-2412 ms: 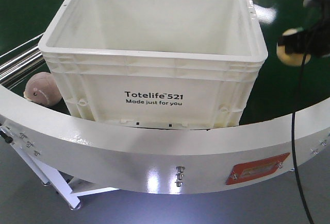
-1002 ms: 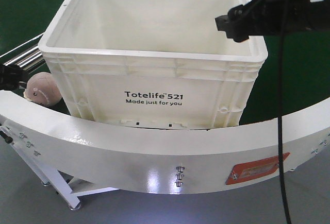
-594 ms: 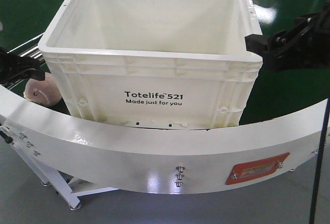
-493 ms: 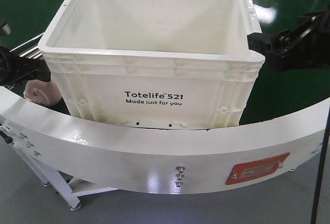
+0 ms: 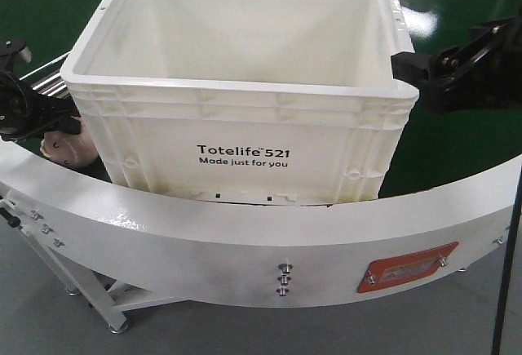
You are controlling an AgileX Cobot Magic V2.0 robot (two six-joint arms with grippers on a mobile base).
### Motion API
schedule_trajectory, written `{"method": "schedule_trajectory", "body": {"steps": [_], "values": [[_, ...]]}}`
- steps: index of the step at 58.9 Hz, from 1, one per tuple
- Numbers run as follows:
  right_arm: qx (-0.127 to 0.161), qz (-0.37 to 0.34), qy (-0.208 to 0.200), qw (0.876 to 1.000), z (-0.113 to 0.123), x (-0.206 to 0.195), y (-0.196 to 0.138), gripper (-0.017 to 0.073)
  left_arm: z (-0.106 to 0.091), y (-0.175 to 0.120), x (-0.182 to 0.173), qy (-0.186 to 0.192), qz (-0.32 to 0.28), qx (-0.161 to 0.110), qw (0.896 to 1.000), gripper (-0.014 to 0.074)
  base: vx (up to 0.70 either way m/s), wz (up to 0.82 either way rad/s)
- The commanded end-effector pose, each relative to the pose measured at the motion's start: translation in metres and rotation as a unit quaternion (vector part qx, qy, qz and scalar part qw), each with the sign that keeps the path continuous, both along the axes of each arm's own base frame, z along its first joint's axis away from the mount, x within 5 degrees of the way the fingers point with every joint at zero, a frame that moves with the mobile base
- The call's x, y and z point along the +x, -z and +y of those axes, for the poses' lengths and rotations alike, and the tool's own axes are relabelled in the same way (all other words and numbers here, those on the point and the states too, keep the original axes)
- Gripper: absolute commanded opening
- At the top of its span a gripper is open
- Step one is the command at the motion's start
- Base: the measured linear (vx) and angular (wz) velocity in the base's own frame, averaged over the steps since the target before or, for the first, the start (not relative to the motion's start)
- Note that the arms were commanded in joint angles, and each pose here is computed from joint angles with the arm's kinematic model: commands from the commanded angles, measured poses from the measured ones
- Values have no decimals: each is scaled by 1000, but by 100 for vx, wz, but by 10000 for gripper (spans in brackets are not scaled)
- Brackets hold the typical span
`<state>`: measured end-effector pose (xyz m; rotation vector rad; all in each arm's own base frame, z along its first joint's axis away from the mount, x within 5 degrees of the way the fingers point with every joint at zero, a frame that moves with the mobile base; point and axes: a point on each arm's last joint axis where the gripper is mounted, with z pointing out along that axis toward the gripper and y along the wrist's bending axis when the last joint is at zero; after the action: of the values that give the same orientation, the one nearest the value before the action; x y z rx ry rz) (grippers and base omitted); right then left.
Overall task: Place moving items into box and shelve
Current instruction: 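Grasp the pink plush ball with the left gripper and lift, then carry the pink ball over the tote and drop it inside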
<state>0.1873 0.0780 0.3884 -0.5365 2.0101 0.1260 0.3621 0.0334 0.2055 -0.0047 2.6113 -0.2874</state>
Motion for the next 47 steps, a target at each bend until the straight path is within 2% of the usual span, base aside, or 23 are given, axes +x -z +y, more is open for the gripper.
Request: {"method": "schedule_trajectory", "body": {"steps": [1,4,8,13,19,24,26,32,36,40,44,47], "values": [[20,-58,0,998,-2,-1,-19,591,4,-44,2,5,-81,45,996,258,0,0],[15,-60,1,998,-2,-1,-19,591,5,-63,1,11,-106,67,992,237,0,0],[10,-62,1,998,-3,-1,-19,591,6,-92,0,6,-142,79,987,227,0,0],[8,-63,2,998,-3,-1,-19,591,5,-134,-4,-6,-197,78,977,230,0,0],[2,-65,2,998,-3,-1,-19,591,-6,-184,-12,0,-263,73,962,232,0,0],[-2,-67,3,998,-4,-1,-19,591,-25,-214,-18,21,-310,60,949,239,0,0],[-2,-67,3,998,-4,-1,-19,591,-36,-224,-21,41,-327,57,943,239,0,0],[-2,-67,3,998,-4,-1,-19,591,-70,-234,-23,104,-352,44,929,240,0,0],[-2,-67,3,998,-4,-1,-19,591,-91,-232,-23,150,-360,45,920,248,0,0],[-4,-68,3,998,-4,0,-19,591,-106,-227,-21,179,-358,45,915,276,0,0],[-4,-68,3,998,-4,0,-19,591,-116,-223,-21,194,-353,40,914,349,0,0],[-4,-68,3,998,-4,0,-19,591,-122,-220,-19,200,-350,38,914,440,0,0]]}}
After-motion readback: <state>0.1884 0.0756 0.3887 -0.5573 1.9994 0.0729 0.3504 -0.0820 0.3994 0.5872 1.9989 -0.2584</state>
